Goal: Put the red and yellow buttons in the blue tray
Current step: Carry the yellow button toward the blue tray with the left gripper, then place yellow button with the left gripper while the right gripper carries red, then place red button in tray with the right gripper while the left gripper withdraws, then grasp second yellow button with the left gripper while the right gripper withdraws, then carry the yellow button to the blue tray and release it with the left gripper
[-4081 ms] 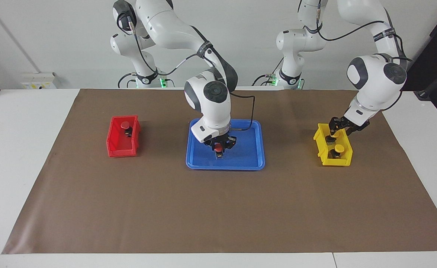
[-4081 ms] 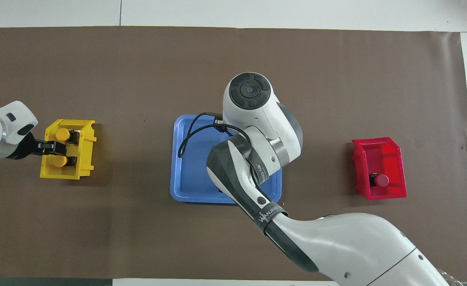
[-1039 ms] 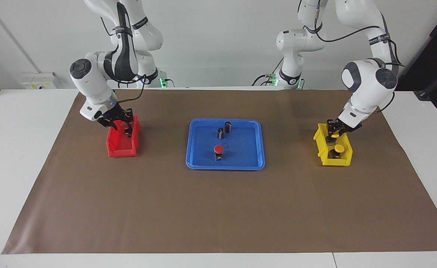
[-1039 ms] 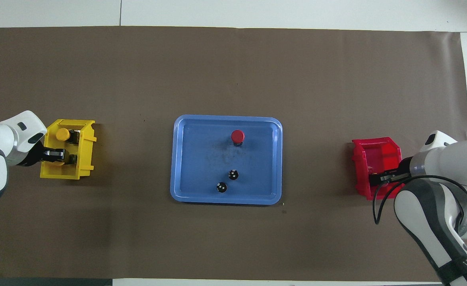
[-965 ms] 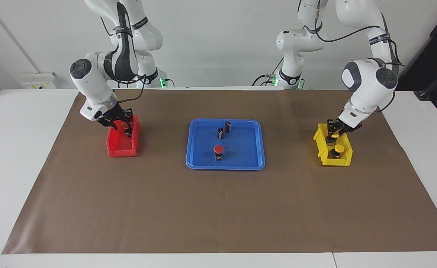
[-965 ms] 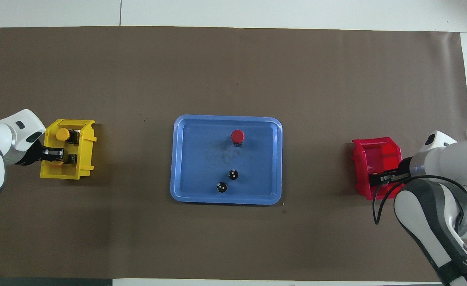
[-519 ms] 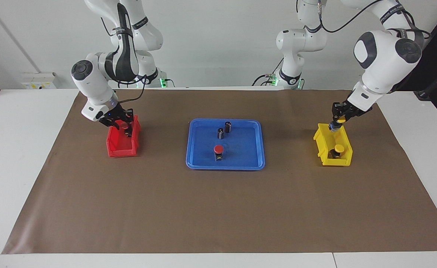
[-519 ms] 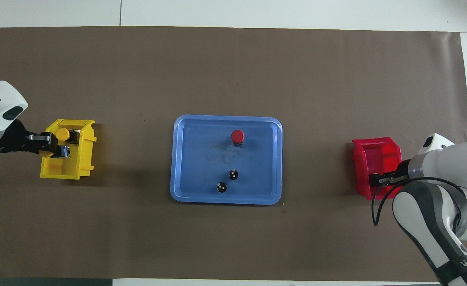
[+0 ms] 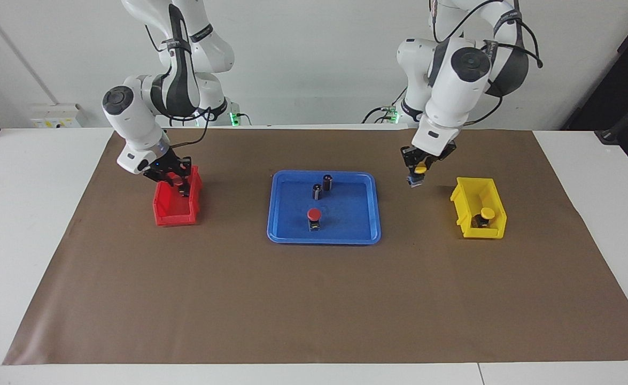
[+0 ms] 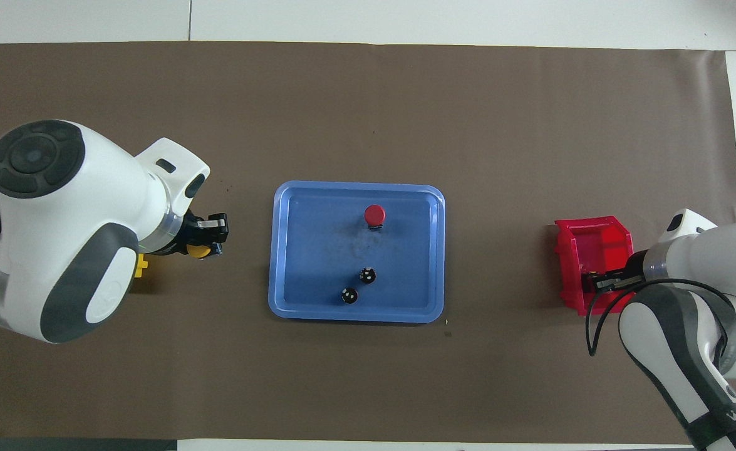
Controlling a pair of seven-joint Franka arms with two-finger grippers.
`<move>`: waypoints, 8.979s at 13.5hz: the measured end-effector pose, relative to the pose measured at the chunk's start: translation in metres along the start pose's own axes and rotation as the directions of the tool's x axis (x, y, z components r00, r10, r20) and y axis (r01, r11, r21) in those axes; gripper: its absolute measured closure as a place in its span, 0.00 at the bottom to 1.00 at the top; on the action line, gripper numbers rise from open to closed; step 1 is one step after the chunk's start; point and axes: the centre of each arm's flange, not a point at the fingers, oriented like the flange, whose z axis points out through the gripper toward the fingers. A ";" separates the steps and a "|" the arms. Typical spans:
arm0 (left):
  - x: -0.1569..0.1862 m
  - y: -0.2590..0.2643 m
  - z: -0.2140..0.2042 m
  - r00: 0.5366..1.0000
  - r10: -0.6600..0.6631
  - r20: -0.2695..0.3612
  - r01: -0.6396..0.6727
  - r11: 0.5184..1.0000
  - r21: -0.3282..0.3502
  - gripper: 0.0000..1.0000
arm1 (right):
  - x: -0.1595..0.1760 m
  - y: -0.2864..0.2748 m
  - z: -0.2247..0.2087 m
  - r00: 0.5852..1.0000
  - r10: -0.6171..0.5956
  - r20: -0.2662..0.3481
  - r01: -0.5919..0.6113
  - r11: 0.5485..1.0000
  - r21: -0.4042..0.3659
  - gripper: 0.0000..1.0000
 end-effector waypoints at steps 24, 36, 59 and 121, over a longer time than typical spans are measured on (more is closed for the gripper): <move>0.017 0.164 0.104 0.989 -0.147 -0.034 0.145 0.987 -0.066 0.59 | 0.144 -0.175 -0.194 0.977 0.210 -0.031 -0.209 0.977 0.039 0.59; 0.019 0.163 0.105 0.988 -0.151 -0.037 0.149 0.986 -0.070 0.33 | 0.175 -0.245 -0.137 0.968 0.244 -0.056 -0.242 0.969 0.049 0.59; 0.166 -0.217 0.027 0.986 0.158 -0.045 -0.159 0.987 -0.016 0.01 | 0.193 -0.305 0.006 0.990 0.140 -0.020 -0.140 0.990 -0.021 0.59; 0.036 0.105 0.121 0.999 0.012 -0.053 -0.012 1.000 -0.013 0.59 | 0.049 0.035 -0.260 0.964 0.263 0.038 -0.262 0.964 -0.039 0.00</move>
